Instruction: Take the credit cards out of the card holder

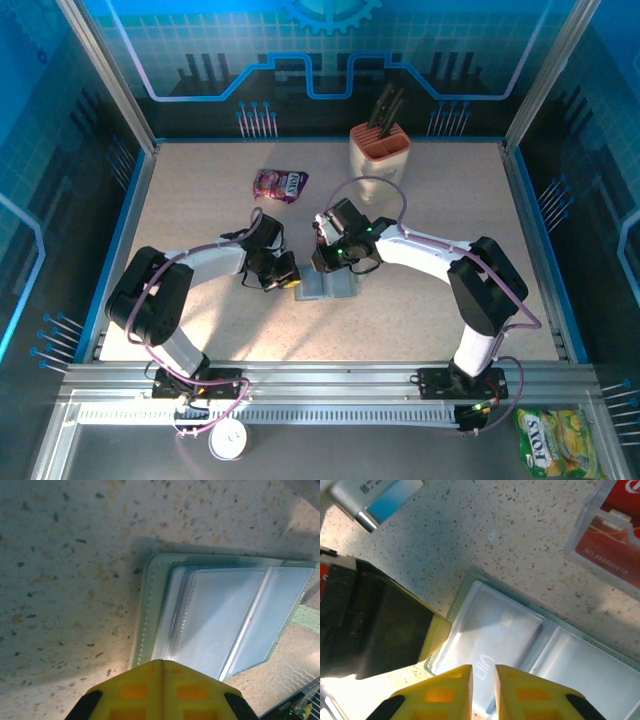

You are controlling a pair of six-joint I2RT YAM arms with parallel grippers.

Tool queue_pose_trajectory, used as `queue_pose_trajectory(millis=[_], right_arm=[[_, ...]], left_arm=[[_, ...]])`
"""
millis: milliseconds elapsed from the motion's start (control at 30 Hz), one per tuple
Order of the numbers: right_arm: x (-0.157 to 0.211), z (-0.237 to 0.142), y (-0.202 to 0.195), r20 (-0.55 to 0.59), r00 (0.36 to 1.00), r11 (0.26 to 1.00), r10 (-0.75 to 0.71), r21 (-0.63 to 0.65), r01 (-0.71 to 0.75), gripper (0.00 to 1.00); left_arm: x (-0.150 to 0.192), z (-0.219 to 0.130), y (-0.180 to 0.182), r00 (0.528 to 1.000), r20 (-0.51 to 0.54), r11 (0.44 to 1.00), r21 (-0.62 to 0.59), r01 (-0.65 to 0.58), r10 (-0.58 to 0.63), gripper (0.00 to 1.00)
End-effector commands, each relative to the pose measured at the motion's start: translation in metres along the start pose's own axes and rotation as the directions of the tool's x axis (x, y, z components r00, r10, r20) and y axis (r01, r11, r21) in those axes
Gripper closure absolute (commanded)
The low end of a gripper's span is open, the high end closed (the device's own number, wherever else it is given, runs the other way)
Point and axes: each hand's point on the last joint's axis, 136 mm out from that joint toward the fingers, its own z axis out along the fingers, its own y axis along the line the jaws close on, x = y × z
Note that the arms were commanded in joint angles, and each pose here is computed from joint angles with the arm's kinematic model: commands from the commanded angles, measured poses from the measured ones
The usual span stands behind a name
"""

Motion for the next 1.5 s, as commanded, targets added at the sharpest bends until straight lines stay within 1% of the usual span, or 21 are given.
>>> queue_pose_trajectory(millis=[0,100,300,400,567,967,1467], right_arm=[[0.008,0.006,0.007,-0.025,0.996,0.995,0.089,-0.038,-0.09,0.8],[0.013,0.012,0.006,-0.053,0.991,0.991,0.12,-0.045,-0.123,0.8],[0.017,0.019,0.008,-0.097,0.985,0.987,0.142,-0.06,-0.149,0.79],[0.018,0.019,0.007,-0.101,0.983,0.986,0.153,-0.049,-0.159,0.77],[0.022,0.02,0.003,-0.116,0.975,0.98,0.189,-0.032,-0.194,0.69],[0.025,0.033,0.01,-0.131,0.949,0.945,0.288,-0.121,-0.304,0.62],[0.033,0.039,0.006,-0.16,0.939,0.938,0.305,-0.118,-0.325,0.61]], left_arm=[[0.001,-0.001,0.01,1.0,0.009,1.0,-0.031,-0.002,0.002,0.97],[0.001,-0.003,0.015,1.0,0.015,0.998,-0.059,-0.012,0.013,0.97],[0.003,0.003,0.017,1.0,-0.006,0.999,-0.053,-0.01,0.01,0.97],[0.005,0.008,0.018,1.0,-0.019,0.999,-0.043,-0.001,0.0,0.97],[0.004,0.01,0.023,1.0,-0.015,0.998,-0.062,0.005,-0.006,0.98],[0.003,0.007,0.02,1.0,-0.005,0.999,-0.055,0.002,-0.002,0.98],[0.003,0.005,0.02,1.0,-0.008,0.998,-0.066,-0.007,0.006,0.98]])
